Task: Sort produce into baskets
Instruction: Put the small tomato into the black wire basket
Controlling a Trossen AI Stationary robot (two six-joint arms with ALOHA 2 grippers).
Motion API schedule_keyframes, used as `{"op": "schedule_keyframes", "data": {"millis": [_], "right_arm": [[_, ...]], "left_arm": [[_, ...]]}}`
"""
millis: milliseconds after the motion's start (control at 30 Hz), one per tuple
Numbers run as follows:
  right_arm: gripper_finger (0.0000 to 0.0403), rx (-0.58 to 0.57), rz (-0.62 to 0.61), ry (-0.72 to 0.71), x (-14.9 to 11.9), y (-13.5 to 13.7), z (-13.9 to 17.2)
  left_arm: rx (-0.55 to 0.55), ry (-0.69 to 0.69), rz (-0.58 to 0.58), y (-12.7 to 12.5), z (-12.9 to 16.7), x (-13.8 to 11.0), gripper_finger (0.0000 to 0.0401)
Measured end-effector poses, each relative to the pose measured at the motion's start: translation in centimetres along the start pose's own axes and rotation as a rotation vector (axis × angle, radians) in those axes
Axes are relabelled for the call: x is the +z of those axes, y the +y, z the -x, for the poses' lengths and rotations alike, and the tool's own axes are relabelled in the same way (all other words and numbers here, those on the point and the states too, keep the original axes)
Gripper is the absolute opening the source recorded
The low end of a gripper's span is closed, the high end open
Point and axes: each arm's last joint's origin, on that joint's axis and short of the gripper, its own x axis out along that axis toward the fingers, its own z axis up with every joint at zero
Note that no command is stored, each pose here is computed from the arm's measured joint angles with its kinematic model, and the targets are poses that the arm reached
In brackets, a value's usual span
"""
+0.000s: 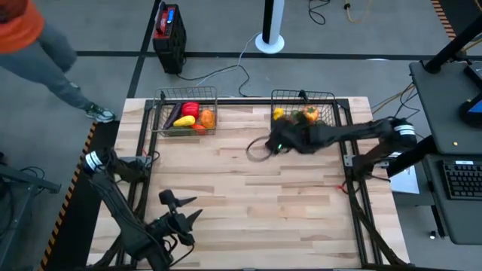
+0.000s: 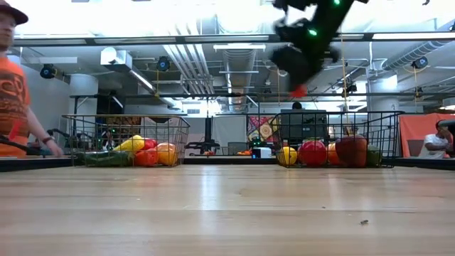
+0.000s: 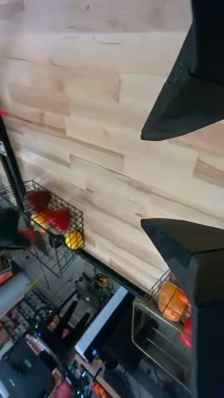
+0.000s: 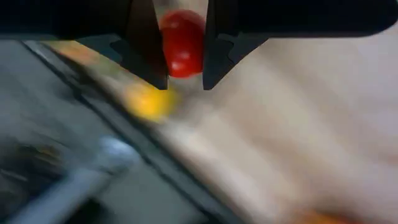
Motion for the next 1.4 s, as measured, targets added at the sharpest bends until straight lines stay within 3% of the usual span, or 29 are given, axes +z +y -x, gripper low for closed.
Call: {"op": "schedule_keyframes", "data": {"millis": [100,200,433,1400], "right_arm": [[0.0087,-0.217,-0.068,0.098,-0.5,-4.5,-0.3],[0.0086,-0.331,-0.150,0.205,-1.4,-8.2,-1.5],[0.0089,-0.277,-0.222,0.371,-3.5,-12.6,-5.5],[0.0095,-0.246,-0.239,0.298,-4.1,-13.2,-7.6]], "left_arm": [[0.009,0.000,-0.017,-0.5,-0.2,-0.3,0.0198],[0.019,-0.004,-0.031,-0.8,-0.4,-0.5,0.0198],[0.024,-0.006,-0.032,-0.9,-0.6,-0.6,0.0198],[0.025,-0.006,-0.016,-0.9,-0.6,-0.6,0.0198]]}}
